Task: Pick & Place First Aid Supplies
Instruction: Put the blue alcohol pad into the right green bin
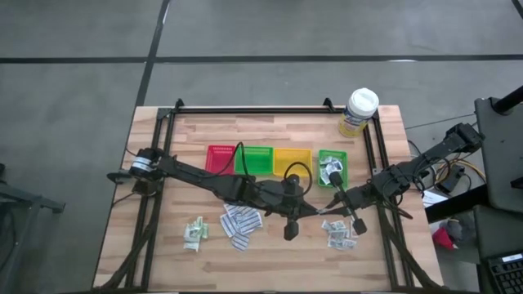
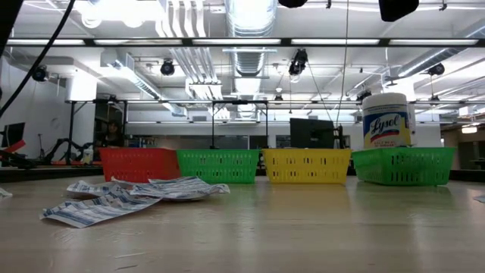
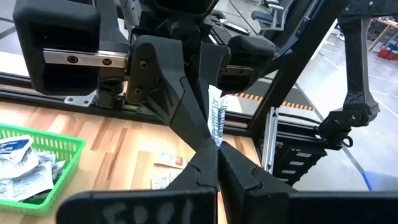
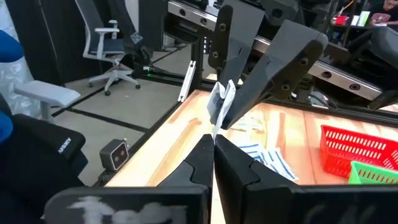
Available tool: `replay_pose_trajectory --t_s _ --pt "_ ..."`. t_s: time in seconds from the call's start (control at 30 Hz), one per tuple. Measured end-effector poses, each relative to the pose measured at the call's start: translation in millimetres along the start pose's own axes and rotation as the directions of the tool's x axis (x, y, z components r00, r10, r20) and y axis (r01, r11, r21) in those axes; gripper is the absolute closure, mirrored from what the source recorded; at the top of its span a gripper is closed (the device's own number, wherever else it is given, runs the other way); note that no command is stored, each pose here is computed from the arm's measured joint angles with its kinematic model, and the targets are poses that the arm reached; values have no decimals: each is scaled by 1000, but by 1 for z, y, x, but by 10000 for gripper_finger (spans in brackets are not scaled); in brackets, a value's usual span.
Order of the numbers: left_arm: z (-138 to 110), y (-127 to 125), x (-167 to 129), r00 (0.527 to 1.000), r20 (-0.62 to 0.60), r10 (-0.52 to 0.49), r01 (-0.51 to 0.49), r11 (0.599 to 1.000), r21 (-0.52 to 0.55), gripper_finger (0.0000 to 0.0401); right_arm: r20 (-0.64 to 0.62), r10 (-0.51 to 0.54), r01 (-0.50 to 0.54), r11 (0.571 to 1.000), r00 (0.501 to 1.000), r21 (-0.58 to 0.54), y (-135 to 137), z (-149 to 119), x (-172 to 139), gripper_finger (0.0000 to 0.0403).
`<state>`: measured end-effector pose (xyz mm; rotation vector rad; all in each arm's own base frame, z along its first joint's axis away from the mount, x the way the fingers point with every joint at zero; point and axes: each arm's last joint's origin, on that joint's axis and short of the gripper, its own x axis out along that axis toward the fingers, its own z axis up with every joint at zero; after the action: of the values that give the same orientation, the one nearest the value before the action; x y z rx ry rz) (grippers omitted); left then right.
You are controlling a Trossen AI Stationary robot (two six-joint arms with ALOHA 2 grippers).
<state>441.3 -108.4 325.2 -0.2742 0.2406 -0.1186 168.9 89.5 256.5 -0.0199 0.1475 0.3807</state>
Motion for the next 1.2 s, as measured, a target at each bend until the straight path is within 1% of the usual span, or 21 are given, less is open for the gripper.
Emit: replay_pose_trajectory --t_s 0.53,0.77,1.03,1.2 --pt "1 0 -1 1000 8 1 -1 1000 -2 400 36 2 -2 1000 999 0 0 3 0 394" --pt "-2 1 0 1000 11 -3 3 1000 -9 400 47 16 -14 999 999 -52 1 4 0 394" --pt "-2 1 0 1000 19 -5 5 1000 -11 400 50 17 -14 998 999 -55 1 4 0 395" --pt "-3 1 0 1000 5 -21 21 999 39 400 35 -42 44 998 998 -41 -1 3 0 395"
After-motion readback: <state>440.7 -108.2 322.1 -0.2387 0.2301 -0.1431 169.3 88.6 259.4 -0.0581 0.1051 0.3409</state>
